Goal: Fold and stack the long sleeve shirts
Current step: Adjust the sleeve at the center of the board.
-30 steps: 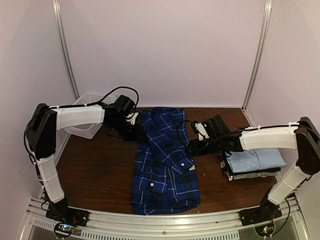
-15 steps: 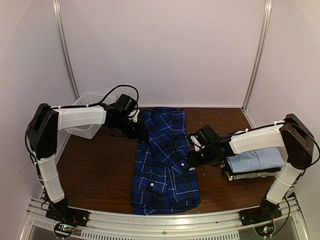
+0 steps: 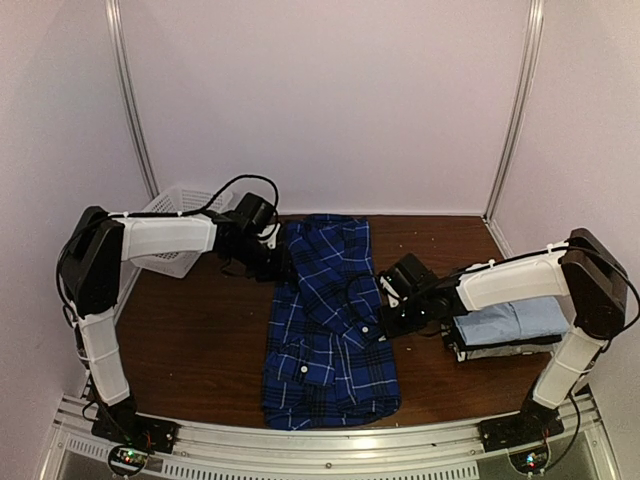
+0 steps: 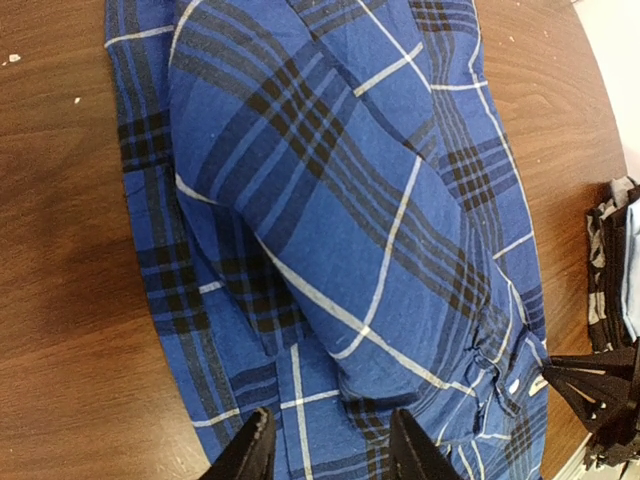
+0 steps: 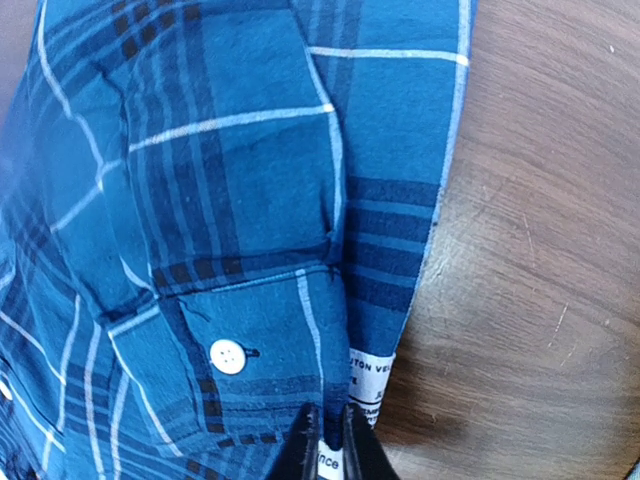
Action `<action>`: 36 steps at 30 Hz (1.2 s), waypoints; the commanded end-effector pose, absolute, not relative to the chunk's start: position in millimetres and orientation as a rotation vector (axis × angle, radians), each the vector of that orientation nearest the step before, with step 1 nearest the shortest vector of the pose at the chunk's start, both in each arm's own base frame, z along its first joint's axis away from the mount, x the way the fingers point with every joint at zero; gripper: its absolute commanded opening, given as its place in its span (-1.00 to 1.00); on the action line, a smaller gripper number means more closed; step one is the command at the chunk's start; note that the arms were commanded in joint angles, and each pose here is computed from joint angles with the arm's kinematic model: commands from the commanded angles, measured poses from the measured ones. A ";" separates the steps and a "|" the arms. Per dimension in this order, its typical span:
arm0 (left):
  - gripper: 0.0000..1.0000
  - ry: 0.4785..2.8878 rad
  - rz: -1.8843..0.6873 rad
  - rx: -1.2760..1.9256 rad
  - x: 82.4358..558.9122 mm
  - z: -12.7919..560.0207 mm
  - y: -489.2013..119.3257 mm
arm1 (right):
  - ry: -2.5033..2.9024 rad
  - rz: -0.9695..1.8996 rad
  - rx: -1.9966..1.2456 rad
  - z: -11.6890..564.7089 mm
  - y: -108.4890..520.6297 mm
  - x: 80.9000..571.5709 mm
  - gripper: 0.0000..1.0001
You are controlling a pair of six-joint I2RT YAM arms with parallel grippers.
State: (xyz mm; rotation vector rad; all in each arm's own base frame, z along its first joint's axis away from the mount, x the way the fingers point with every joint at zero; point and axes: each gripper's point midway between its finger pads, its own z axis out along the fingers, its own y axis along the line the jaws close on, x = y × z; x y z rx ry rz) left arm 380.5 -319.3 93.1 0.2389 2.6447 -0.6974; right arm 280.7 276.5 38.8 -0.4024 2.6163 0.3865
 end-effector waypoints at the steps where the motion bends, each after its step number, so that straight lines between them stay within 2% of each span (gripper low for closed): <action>1: -0.22 2.626 -0.691 0.216 386.3 85.7 -317.6 | 2.600 0.366 -0.382 56.3 276.8 282.0 -0.94; 2: -0.24 2.628 -0.693 0.217 386.2 83.4 -318.0 | 2.593 0.379 -0.376 62.8 277.6 282.0 -1.00; 12: -0.29 2.638 -0.668 0.231 394.2 65.2 -321.7 | 2.452 0.519 -0.267 149.4 271.7 288.0 -1.00; 22: -0.37 2.636 -0.649 0.199 398.5 56.6 -320.4 | 2.272 0.722 -0.249 241.3 304.1 314.4 -1.00; 36: -0.42 2.616 -0.574 0.204 413.3 51.7 -319.7 | 2.229 0.767 -0.228 268.6 320.3 348.7 -1.00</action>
